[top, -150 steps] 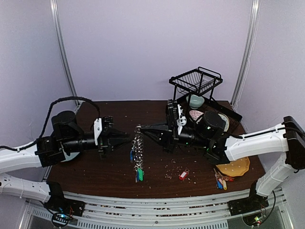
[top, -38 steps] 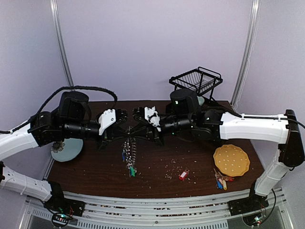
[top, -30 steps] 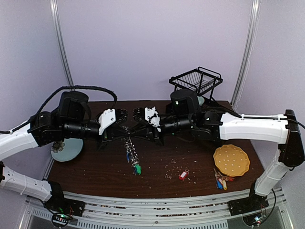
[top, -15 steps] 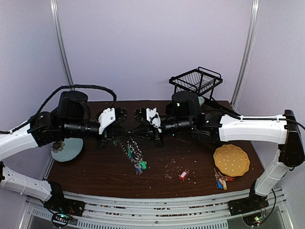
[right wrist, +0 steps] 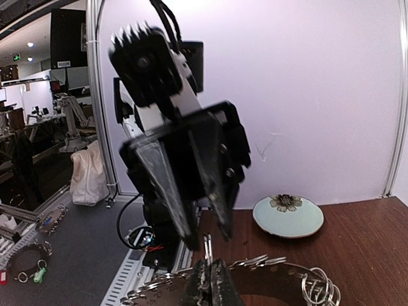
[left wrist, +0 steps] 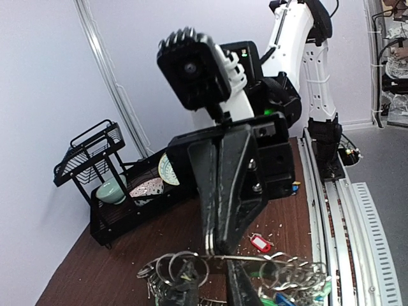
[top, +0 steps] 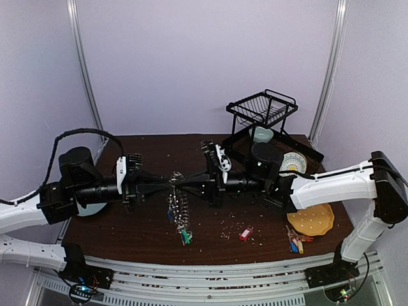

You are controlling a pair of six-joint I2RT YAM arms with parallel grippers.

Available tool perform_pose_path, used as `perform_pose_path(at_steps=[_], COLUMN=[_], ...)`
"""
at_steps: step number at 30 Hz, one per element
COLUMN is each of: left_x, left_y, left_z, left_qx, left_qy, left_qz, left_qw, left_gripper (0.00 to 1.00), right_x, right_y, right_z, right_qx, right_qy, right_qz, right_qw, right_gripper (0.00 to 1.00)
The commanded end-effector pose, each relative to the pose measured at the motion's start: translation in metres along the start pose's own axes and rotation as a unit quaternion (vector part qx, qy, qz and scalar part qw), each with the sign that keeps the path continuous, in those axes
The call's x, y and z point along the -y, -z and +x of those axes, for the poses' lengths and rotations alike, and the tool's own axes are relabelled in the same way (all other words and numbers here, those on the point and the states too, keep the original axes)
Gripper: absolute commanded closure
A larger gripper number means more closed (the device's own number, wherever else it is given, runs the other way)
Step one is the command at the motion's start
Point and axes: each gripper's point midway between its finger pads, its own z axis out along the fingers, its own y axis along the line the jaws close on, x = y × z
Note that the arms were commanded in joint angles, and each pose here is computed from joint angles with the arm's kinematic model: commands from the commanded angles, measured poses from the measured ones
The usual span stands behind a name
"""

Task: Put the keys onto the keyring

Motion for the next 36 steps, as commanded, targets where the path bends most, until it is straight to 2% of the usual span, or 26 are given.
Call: perform_pose_path(at_steps=[1,5,15,21,23,24,28,30,33,36], left_x=[-0.001,-0.009,-0.005,-0.007,-0.006,-0.005,-0.005,-0.004,-0.005,-0.005], left_y=[0.002,-0.001,-0.002,0.001,0.0,0.0,-0.002,-0.002,-0.001,-0.002], left_z=[-0.035,-0.033,-0.038,-0.045,-0.044,-0.043,-0.043,-0.043,-0.044,-0.042], left_qx=[0.099,0.093,0.12,0.145,0.145,0.144,0.143,0.142,0.144,0.141], left_qy=[0.015,0.022,0.037,0.044,0.045,0.046,0.05,0.05,0.05,0.048], left_qz=[0.002,-0.017,-0.004,-0.011,-0.007,-0.006,-0.002,-0.001,-0.004,-0.004], left_qw=[0.995,0.995,0.992,0.988,0.988,0.988,0.988,0.989,0.988,0.989], left_gripper=[0.85,0.89,0.82,0.9,0.98,0.98,0.89,0.97,0.96,1.0], right_x=[-0.02,-0.024,-0.023,-0.023,-0.023,-0.023,-0.022,-0.023,-0.025,-0.027], right_y=[0.011,0.006,0.002,0.001,0.001,0.0,-0.001,-0.001,-0.003,-0.003], right_z=[-0.071,-0.068,-0.066,-0.064,-0.064,-0.063,-0.061,-0.061,-0.058,-0.056], right_qx=[0.13,0.128,0.121,0.115,0.113,0.111,0.103,0.101,0.094,0.09], right_qy=[0.027,0.034,0.046,0.049,0.052,0.054,0.059,0.06,0.065,0.067], right_qz=[-0.003,-0.002,0.005,0.007,0.007,0.007,0.011,0.011,0.009,0.008], right_qw=[0.991,0.991,0.992,0.992,0.992,0.992,0.993,0.993,0.993,0.994], right_gripper=[1.0,1.0,1.0,1.0,1.0,1.0,1.0,1.0,1.0,1.0])
